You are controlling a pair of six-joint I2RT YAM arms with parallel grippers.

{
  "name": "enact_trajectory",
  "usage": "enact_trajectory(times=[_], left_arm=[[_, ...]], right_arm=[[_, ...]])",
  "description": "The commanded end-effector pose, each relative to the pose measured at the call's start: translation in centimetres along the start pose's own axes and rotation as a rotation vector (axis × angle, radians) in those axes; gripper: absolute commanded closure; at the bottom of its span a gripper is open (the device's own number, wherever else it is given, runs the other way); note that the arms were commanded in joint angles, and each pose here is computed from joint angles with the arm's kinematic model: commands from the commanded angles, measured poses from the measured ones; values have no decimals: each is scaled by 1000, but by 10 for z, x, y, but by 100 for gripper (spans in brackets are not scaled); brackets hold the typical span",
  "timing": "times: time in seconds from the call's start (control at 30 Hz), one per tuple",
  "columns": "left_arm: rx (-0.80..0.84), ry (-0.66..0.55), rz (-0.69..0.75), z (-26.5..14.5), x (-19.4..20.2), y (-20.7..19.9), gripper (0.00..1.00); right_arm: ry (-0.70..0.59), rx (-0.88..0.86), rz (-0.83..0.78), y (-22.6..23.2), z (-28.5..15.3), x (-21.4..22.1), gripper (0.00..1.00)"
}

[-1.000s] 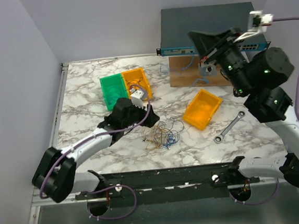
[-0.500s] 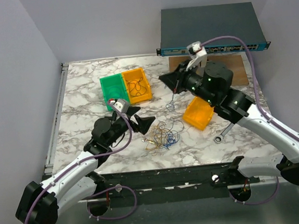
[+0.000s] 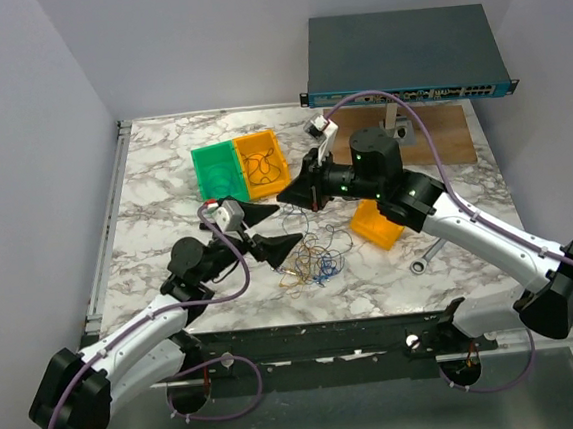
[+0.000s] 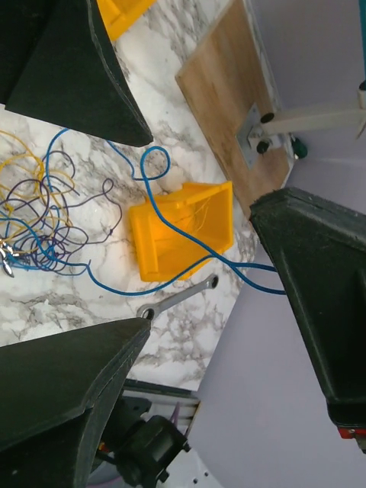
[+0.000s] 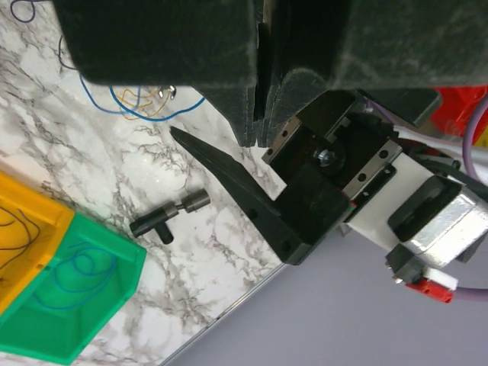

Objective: Untangle the cables

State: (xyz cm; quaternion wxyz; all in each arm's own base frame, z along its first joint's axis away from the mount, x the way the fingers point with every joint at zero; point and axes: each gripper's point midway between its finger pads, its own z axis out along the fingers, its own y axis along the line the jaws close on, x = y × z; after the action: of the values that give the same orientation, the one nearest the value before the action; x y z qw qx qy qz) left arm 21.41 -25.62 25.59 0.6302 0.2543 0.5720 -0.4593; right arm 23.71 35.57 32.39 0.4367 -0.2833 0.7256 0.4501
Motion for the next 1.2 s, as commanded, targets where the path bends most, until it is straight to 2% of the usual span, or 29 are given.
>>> enact_trajectory(times=[0.0,0.2,0.4,0.53,0.6,0.73,0.83,0.87,0.9,1.0,1.1,1.17], left_arm=[[134,16,-8,8,-1,-20,1],[79,54,-38,15,7,-8,1],[137,75,-57,22,11,-15,5],[143,121,-68,27,18,-14,21],[145,122,-67,27,19,-14,32],[140,113,-59,27,16,-14,63],[152,113,-60,27,14,-16,94],[148,117,-62,27,15,-16,100],[139,120,-65,27,16,-14,100],[65,144,-84,29,21,-1,100],[-89,223,-95,32,34,27,100],[-182,282,-100,32,44,45,100]], right_arm=[[29,-140,-29,21,3,6,99],[36,-209,-19,32,4,8,99],[11,-226,0,34,10,4,99],[-45,-226,8,34,14,-8,99],[-70,-208,9,32,14,-14,99],[-124,-144,12,24,11,-26,99],[-169,-106,25,18,8,-30,99],[-187,-85,30,15,7,-31,98],[-208,-58,37,10,4,-32,94],[-296,88,55,-14,-10,-38,71],[-413,311,100,-51,-39,-41,67],[-485,429,118,-71,-61,-39,69]])
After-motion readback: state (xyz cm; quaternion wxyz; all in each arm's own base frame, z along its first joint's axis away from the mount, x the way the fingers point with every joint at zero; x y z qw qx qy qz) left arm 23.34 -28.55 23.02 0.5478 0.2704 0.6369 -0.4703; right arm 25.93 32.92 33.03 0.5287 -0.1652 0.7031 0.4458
